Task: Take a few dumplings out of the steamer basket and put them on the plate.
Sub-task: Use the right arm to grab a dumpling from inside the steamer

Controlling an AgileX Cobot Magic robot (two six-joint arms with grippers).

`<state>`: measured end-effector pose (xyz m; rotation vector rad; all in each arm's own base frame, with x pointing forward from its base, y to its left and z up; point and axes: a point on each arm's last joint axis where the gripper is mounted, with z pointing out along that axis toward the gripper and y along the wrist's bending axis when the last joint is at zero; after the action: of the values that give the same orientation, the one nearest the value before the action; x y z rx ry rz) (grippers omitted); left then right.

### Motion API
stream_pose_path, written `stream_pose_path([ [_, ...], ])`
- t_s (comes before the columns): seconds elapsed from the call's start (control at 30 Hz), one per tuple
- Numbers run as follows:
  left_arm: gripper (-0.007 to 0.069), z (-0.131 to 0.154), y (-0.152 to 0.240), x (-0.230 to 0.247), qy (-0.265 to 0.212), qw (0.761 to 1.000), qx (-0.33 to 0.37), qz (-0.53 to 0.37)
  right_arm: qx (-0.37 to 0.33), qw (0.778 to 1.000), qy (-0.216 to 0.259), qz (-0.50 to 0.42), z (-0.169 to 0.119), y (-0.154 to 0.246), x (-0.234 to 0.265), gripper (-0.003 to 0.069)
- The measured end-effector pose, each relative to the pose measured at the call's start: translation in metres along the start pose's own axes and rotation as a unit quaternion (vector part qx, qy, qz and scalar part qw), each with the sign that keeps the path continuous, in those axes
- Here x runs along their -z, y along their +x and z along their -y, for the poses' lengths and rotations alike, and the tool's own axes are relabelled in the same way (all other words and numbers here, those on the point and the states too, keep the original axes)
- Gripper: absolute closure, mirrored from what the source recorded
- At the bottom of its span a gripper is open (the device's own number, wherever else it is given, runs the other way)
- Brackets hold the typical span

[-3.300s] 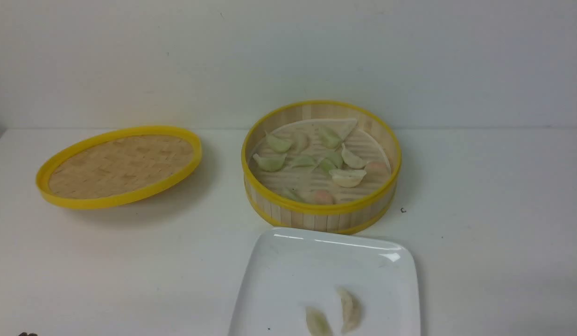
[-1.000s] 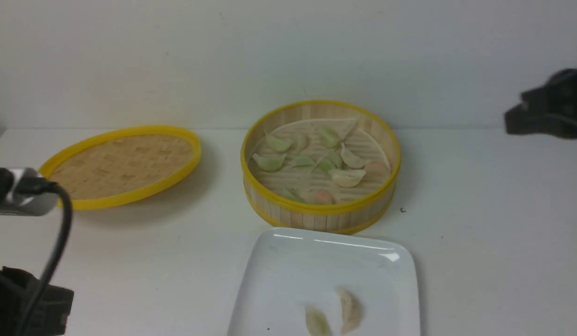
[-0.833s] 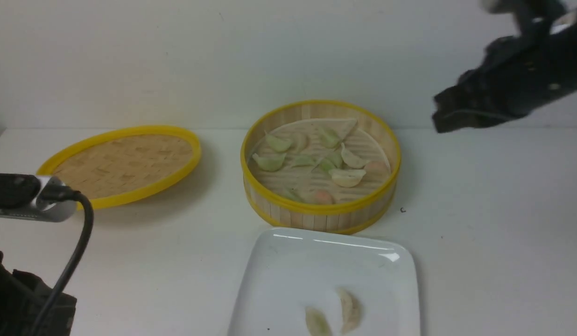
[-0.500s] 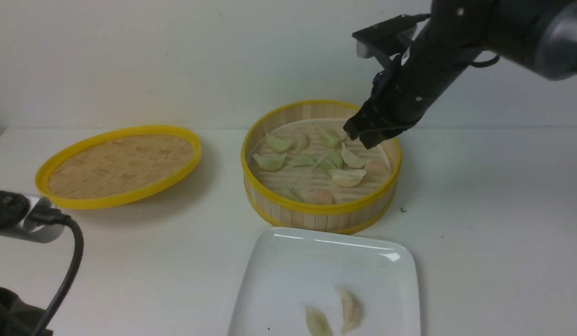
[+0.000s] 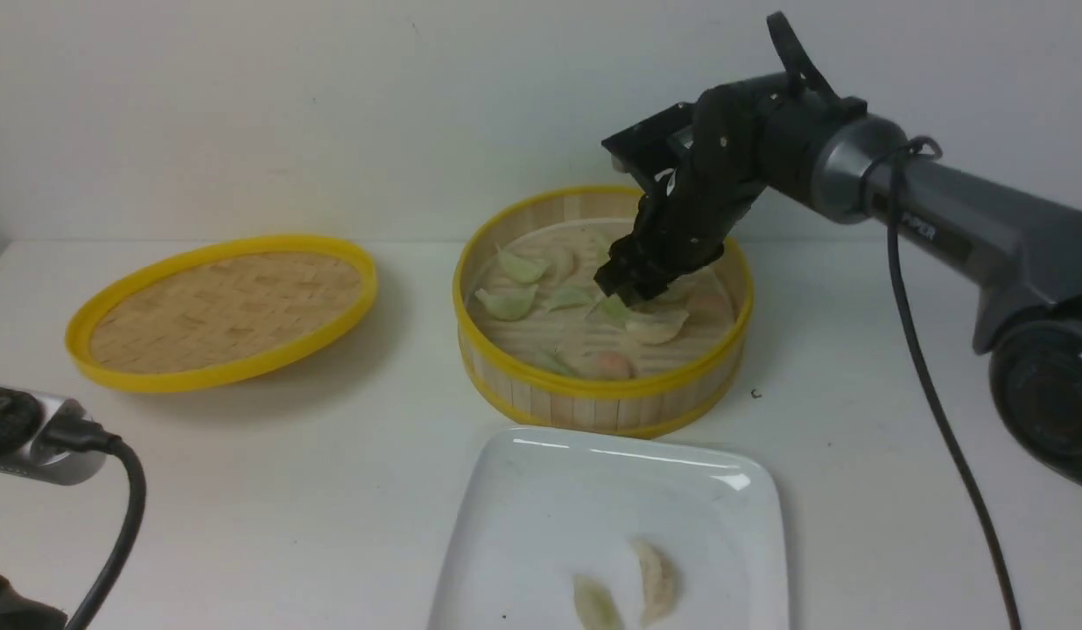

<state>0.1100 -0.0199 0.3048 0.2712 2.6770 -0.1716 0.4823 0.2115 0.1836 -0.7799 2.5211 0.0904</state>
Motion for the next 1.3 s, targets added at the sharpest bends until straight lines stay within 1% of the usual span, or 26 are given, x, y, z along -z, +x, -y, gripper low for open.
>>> stream_pose_path([
  [0.1, 0.0631, 0.0, 0.0, 0.0, -0.001, 1.0, 0.0, -0.001, 0.004, 1.0, 0.014, 0.008, 0.003, -0.001, -0.003, 0.0252],
  [0.23, 0.0631, 0.0, 0.0, 0.0, -0.001, 1.0, -0.001, -0.002, 0.016, 0.999, 0.035, 0.011, 0.006, -0.001, -0.006, 0.0365],
  [0.27, 0.0631, 0.0, 0.0, 0.0, -0.001, 1.0, 0.0, -0.002, 0.02, 0.999, 0.04, 0.011, 0.007, -0.001, -0.006, 0.0377],
  [0.33, 0.0631, 0.0, 0.0, 0.0, -0.001, 1.0, 0.0, -0.002, 0.02, 0.998, 0.061, 0.003, 0.011, 0.0, -0.006, 0.0427],
  [0.4, 0.0631, 0.0, 0.0, 0.0, -0.001, 1.0, -0.001, -0.002, 0.012, 0.997, 0.073, 0.001, 0.013, 0.001, -0.006, 0.0438],
  [0.47, 0.0631, 0.0, 0.0, 0.0, -0.001, 1.0, -0.001, -0.002, 0.007, 0.996, 0.084, -0.001, 0.015, 0.001, -0.006, 0.0435],
  [0.5, 0.0631, 0.0, 0.0, 0.0, -0.001, 1.0, 0.0, -0.002, 0.004, 0.996, 0.088, -0.001, 0.016, 0.002, -0.006, 0.0421],
  [0.6, 0.0631, 0.0, 0.0, 0.0, -0.001, 1.0, 0.0, -0.002, 0.0, 0.996, 0.088, 0.005, 0.016, 0.001, -0.007, 0.0365],
  [0.63, 0.0631, 0.0, 0.0, 0.0, -0.001, 1.0, 0.0, -0.002, 0.0, 0.996, 0.088, 0.005, 0.016, 0.001, -0.007, 0.036],
  [0.67, 0.0631, 0.0, 0.0, 0.0, -0.001, 1.0, 0.0, -0.002, 0.0, 0.996, 0.088, 0.01, 0.016, 0.001, -0.008, 0.0321],
  [0.7, 0.0631, 0.0, 0.0, 0.0, -0.001, 1.0, 0.0, -0.002, 0.0, 0.996, 0.088, 0.011, 0.016, 0.001, -0.009, 0.0311],
  [0.73, 0.0631, 0.0, 0.0, 0.0, -0.001, 1.0, 0.0, -0.003, 0.0, 0.996, 0.088, 0.014, 0.016, 0.001, -0.012, 0.0277],
  [0.83, 0.0631, 0.0, 0.0, 0.0, -0.001, 1.0, 0.0, -0.002, -0.01, 0.997, 0.077, 0.012, 0.016, 0.004, -0.021, 0.025],
  [0.9, 0.0631, 0.0, 0.0, 0.0, -0.001, 1.0, 0.0, -0.002, -0.021, 0.997, 0.07, 0.017, 0.017, 0.004, -0.021, 0.0266],
  [0.93, 0.0631, 0.0, 0.0, 0.0, -0.001, 1.0, 0.001, -0.002, -0.03, 0.997, 0.062, 0.017, 0.016, 0.004, -0.021, 0.0317],
  [0.97, 0.0631, 0.0, 0.0, 0.0, -0.001, 1.0, 0.001, -0.002, -0.031, 0.997, 0.061, 0.016, 0.017, 0.004, -0.021, 0.0317],
  [1.0, 0.0631, 0.0, 0.0, 0.0, -0.001, 1.0, 0.001, -0.002, -0.034, 0.998, 0.06, 0.015, 0.017, 0.004, -0.018, 0.0429],
  [1.03, 0.0631, 0.0, 0.0, 0.0, -0.001, 1.0, 0.001, -0.002, -0.034, 0.998, 0.06, 0.015, 0.017, 0.003, -0.017, 0.0442],
  [1.07, 0.0631, 0.0, 0.0, 0.0, -0.001, 1.0, 0.001, -0.002, -0.04, 0.998, 0.055, 0.012, 0.017, 0.002, -0.009, 0.0466],
  [1.2, 0.0631, 0.0, 0.0, 0.0, -0.001, 1.0, 0.001, -0.002, -0.055, 0.997, 0.045, 0.012, 0.016, -0.006, 0.036, 0.046],
  [1.23, 0.0631, 0.0, 0.0, 0.0, -0.001, 1.0, 0.003, -0.002, -0.059, 0.997, 0.042, 0.02, 0.015, -0.011, 0.066, 0.046],
  [1.27, 0.0631, 0.0, 0.0, 0.0, -0.001, 1.0, 0.003, -0.002, -0.06, 0.997, 0.038, 0.024, 0.015, -0.013, 0.085, 0.046],
  [1.3, 0.0631, 0.0, 0.0, 0.0, -0.001, 1.0, 0.003, -0.002, -0.063, 0.997, 0.029, 0.032, 0.013, -0.016, 0.119, 0.046],
])
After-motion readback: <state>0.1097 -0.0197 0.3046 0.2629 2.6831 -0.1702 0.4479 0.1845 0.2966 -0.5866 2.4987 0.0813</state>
